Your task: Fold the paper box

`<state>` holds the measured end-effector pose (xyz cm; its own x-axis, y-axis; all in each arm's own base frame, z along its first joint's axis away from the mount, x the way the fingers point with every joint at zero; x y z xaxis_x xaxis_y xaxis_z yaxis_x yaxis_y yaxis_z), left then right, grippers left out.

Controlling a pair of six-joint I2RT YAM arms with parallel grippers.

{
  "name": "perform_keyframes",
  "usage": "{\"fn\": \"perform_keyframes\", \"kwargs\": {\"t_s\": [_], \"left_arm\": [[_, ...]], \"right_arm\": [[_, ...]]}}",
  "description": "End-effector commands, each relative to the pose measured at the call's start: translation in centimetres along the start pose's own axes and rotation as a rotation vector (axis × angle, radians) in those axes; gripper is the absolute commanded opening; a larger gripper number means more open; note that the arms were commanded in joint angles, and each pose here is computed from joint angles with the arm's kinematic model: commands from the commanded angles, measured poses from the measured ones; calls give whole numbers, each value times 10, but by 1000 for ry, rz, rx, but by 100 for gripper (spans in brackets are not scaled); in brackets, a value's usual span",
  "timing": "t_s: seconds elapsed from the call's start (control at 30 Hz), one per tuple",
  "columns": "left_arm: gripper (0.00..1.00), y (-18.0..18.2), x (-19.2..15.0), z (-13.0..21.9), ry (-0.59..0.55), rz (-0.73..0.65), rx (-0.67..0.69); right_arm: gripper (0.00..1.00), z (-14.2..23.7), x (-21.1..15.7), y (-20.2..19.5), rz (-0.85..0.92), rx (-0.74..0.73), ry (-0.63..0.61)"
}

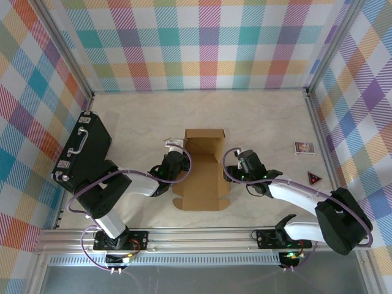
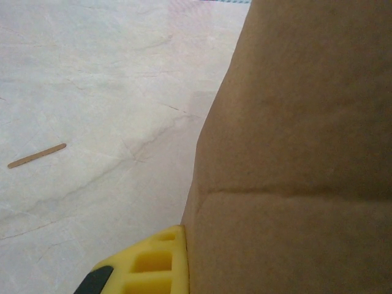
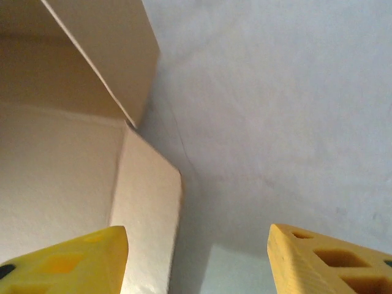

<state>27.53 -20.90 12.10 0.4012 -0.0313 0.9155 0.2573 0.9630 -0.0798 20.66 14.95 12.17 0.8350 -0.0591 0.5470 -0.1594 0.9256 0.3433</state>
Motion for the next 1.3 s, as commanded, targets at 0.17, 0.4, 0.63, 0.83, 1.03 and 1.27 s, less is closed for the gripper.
{"fn": "perform_keyframes", "kwargs": {"t_s": [0.17,0.4,0.63,0.83,1.03,1.27], "left_arm": [[0,-3,0,0,-23,3,-18],[0,-3,-3,-1,-14,10,-13],[0,-4,-4,-2,-10,14,-16],[0,-6,-3,-3,-7,9,-8],[0,-11,-2,-2,-7,6,-20],[0,-19,-1,-2,-6,-5,-32]], "right_arm": [[56,-16,-18,4,-83,72,171],[45,-17,-12,26,-99,212,207],[35,-3,-4,41,-74,252,173],[23,-8,-2,44,-7,174,209],[22,-16,-3,65,74,202,220],[22,-30,-11,71,112,191,249]]}}
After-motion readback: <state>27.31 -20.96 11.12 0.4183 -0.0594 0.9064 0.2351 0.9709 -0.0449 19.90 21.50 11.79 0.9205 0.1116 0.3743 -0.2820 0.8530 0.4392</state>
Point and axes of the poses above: each hand's point on the last joint's axis, 136 mm out from that joint toward the fingers, its own z axis back along the fingers, its own y axis along the line the jaws close on, x = y × z, the point moved 9 cm from there along z, back along the fingers, and after that the axes turned 5 degrees about -z, right-handed, at the moved point
